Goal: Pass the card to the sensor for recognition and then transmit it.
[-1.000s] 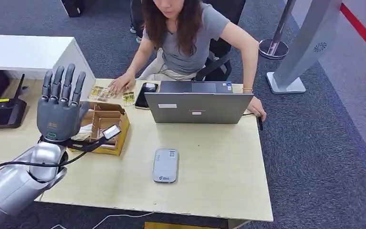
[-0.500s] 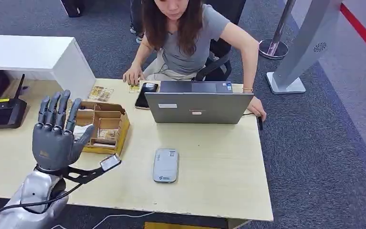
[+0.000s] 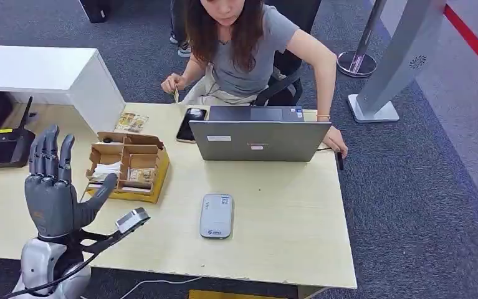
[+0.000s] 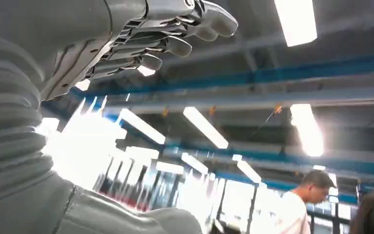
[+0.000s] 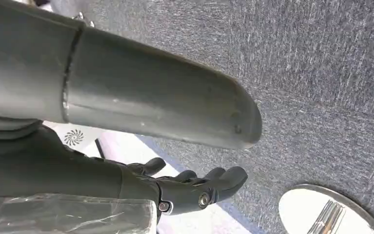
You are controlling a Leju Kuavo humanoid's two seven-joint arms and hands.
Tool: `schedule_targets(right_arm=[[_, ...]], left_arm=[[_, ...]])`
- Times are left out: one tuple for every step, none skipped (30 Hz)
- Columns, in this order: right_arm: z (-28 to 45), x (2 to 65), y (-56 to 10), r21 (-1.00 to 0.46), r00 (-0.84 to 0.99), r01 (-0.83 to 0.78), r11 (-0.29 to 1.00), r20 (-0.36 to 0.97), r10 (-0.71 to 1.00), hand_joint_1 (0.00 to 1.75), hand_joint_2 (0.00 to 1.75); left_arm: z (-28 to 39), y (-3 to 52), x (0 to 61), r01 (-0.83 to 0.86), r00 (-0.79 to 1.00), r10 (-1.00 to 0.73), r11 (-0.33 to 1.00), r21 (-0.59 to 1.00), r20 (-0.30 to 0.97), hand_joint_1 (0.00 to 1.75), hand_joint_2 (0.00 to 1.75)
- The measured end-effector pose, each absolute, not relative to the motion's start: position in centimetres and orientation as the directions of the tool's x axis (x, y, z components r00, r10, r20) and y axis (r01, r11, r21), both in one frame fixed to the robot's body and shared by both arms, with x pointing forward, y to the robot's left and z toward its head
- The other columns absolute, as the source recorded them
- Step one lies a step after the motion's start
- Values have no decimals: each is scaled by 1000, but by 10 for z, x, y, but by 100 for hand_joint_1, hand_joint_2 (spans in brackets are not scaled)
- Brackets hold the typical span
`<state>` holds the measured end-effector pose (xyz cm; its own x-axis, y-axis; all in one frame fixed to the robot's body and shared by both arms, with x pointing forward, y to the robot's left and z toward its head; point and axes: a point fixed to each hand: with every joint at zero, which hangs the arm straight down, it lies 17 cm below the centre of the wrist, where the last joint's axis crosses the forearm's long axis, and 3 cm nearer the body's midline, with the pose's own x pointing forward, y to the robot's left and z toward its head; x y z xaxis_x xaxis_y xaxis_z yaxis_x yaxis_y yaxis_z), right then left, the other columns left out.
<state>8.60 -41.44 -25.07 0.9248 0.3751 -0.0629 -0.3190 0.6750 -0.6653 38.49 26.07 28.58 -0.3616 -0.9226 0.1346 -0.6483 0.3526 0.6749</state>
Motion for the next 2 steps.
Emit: schedule_targets(right_arm=[[-251, 86, -415, -667, 924, -319, 674, -62, 377, 0, 0], [-250, 87, -415, -667, 924, -319, 673, -61, 378, 0, 0]], left_arm=[[285, 261, 384, -638, -373, -913, 380, 670, 162, 0, 175], [283, 263, 383, -627, -382, -904, 405, 665, 191, 0, 175]])
